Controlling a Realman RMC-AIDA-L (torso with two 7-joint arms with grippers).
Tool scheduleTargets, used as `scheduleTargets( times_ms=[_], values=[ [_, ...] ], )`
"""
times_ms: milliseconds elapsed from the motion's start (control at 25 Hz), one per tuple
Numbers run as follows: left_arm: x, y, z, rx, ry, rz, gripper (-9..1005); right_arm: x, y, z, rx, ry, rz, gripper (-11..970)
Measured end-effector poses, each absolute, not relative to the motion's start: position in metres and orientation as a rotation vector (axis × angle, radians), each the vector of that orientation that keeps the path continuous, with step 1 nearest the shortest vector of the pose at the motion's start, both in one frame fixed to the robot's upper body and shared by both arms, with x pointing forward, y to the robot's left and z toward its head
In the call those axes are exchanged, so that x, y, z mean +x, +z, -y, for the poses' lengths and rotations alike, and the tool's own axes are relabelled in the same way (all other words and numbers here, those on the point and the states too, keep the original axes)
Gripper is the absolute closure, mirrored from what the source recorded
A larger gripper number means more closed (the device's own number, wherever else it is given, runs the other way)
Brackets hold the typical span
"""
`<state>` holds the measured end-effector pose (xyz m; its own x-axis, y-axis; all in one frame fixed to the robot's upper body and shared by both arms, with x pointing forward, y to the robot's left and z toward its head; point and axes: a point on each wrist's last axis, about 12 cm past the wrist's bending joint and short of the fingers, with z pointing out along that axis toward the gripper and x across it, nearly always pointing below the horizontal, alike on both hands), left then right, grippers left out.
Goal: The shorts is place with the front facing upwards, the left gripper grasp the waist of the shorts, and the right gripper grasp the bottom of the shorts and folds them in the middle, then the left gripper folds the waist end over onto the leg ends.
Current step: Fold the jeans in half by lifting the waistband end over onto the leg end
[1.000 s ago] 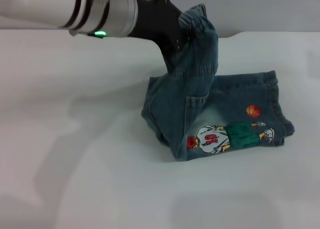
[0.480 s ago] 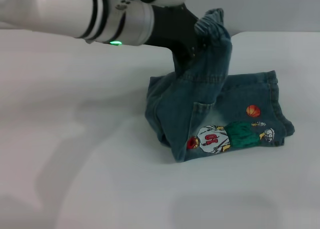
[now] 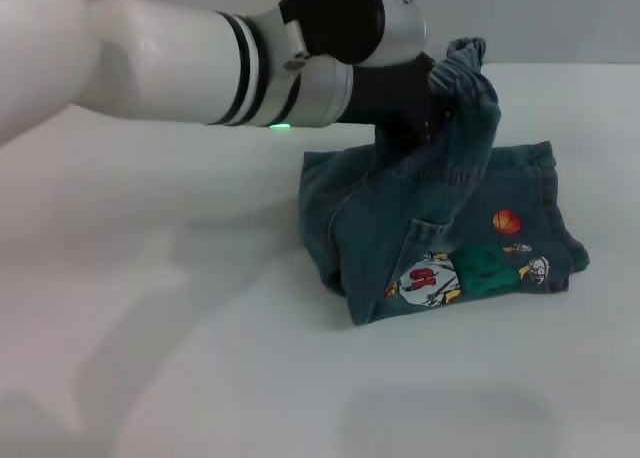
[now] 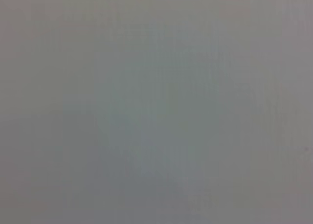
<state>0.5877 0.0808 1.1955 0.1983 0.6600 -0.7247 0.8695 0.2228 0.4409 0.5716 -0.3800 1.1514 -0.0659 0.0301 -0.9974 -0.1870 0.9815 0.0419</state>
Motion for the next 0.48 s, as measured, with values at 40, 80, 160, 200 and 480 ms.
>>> scheduleTargets(
  times_ms=[40,80,160,200,480],
  values=[
    [0.587,1.193,-0.079,1.492,-0.277,-1.528,926,0.572,1.152,0.38,-0.122,0.18,-1.628,946],
    [0.587,1.192,-0.078,1.489,-0.281,-1.528,926,0.572,1.152,0.379,-0.122,0.18,-1.627,946],
    [0.585,1.19,-0.076,1.483,-0.29,-1.525,926,0.573,1.152,0.379,-0.124,0.182,-1.625,946],
    [0.584,1.188,-0.074,1.478,-0.294,-1.524,927,0.573,1.152,0.378,-0.124,0.183,-1.625,946],
    [0.585,1.18,-0.069,1.431,-0.342,-1.556,909,0.574,1.151,0.377,-0.127,0.19,-1.627,945]
  ],
)
